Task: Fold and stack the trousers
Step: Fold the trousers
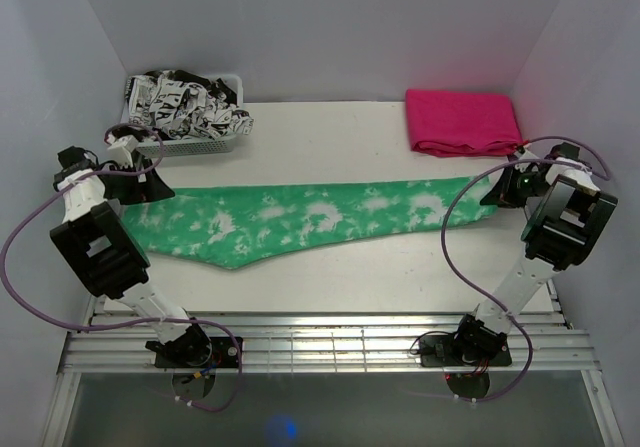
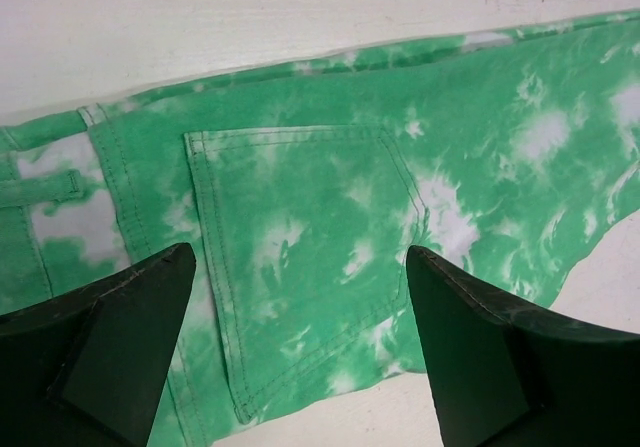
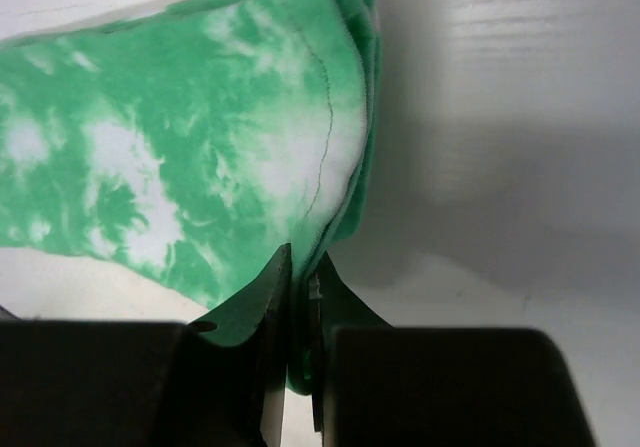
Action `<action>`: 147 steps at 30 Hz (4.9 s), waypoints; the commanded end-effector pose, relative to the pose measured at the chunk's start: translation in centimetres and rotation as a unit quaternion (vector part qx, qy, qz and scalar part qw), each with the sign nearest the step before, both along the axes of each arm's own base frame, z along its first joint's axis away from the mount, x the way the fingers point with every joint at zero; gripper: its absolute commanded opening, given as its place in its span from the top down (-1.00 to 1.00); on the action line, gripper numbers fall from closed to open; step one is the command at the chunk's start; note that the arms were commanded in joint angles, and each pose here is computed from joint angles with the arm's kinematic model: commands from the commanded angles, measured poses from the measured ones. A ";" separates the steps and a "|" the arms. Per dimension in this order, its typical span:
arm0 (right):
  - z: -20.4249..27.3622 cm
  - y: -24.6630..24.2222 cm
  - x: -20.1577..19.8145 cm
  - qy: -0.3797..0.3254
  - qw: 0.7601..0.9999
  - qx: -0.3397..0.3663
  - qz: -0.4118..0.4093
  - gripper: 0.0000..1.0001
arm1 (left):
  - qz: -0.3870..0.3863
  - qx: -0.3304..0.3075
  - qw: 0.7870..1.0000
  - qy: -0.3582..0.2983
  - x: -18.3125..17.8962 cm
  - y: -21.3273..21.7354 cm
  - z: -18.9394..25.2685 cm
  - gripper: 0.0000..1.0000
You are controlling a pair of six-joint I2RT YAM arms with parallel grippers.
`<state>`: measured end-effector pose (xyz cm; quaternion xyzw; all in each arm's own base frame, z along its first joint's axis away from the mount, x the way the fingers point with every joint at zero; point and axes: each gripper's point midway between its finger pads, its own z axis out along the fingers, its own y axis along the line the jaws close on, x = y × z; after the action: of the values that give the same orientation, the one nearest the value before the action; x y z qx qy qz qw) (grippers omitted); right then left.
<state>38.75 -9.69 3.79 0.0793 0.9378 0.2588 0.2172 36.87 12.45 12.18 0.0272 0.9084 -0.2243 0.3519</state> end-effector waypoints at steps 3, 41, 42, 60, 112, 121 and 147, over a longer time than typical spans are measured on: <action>8.1 -1.8 -2.3 -0.069 0.998 -0.003 -0.009 0.84 | -0.040 0.020 0.995 -0.090 0.2 -1.9 5.1 -0.96; 17.1 31.8 0.3 -0.140 0.944 0.213 0.209 0.84 | 0.009 -0.042 0.992 0.118 -3.9 -7.9 -8.4 -0.61; 16.8 32.6 0.7 -0.150 0.942 0.213 0.211 0.84 | 0.009 -0.044 0.992 0.120 -4.0 -8.0 -8.5 -0.61; 10.8 44.6 -3.0 -0.071 0.944 0.220 0.233 0.84 | 0.007 -0.041 0.991 0.129 -4.4 -8.0 -9.3 -0.64; 6.9 31.0 -8.6 -0.021 0.895 0.302 0.326 -0.22 | -0.365 -0.263 0.892 -0.038 -5.6 -39.7 4.1 -0.79; -1.3 26.8 -8.8 0.062 0.939 0.225 0.251 -0.24 | -0.253 -0.250 0.930 0.094 -3.4 -39.1 -6.1 -0.73; 0.6 19.6 -8.3 0.027 0.975 0.174 0.137 0.09 | -0.285 -0.183 0.938 -0.074 -3.6 -29.7 6.2 -0.77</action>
<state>31.51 9.02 5.03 -0.0210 0.8931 0.4188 0.1628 33.98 -15.20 16.46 0.1922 0.8057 -0.4428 0.3433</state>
